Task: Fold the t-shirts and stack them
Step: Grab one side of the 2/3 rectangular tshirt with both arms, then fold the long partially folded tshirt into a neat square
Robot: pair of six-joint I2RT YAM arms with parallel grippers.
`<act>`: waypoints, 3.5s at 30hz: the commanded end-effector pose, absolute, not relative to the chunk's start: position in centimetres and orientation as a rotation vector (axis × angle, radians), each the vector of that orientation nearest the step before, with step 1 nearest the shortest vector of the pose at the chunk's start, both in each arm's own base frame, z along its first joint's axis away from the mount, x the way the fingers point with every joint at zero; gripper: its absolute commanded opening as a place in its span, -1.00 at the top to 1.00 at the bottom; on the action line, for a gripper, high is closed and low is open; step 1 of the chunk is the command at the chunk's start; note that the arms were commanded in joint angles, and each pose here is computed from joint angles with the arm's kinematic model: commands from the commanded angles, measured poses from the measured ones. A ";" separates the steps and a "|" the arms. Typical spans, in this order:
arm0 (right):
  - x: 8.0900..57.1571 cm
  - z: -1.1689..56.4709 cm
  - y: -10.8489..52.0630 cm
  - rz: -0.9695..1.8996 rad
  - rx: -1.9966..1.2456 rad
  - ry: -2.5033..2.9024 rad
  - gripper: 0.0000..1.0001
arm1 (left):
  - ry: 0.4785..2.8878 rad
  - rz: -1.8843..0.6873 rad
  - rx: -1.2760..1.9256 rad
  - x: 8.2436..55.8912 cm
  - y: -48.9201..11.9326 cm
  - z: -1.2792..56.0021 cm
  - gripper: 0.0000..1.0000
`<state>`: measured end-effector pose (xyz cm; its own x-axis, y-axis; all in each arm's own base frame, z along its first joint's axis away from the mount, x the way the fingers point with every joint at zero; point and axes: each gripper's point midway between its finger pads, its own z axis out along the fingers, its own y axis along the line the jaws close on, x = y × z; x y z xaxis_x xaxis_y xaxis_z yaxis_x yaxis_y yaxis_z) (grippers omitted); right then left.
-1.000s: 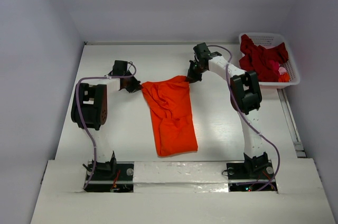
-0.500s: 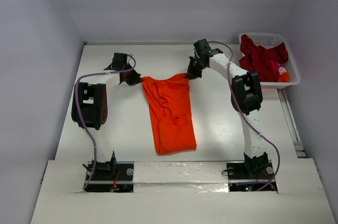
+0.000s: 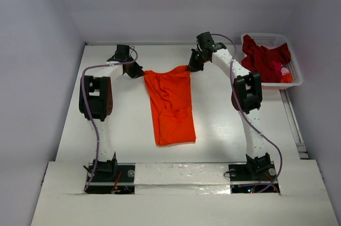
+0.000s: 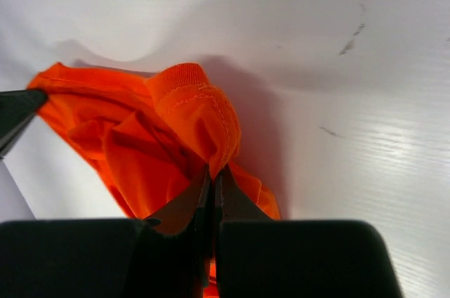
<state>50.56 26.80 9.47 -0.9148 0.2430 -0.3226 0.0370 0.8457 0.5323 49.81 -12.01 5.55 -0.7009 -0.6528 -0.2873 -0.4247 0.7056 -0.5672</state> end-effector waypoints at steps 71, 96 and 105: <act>35.5 18.8 27.9 0.824 -0.112 2.610 1.00 | 2.394 -0.764 -0.680 41.1 -11.7 20.4 1.00; 24.9 15.7 24.4 0.742 -0.129 2.707 1.00 | 2.431 -0.788 -0.676 30.9 -12.0 18.5 1.00; 23.0 13.8 24.1 0.664 -0.189 2.766 1.00 | 2.580 -0.728 -0.700 27.3 -11.7 13.2 1.00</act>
<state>23.84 24.43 14.01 -0.9552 -0.0223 -0.2951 -0.1619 0.8742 0.4579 28.50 -11.69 13.98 -0.7907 -0.5768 -0.2050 -0.3780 0.7235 -0.5776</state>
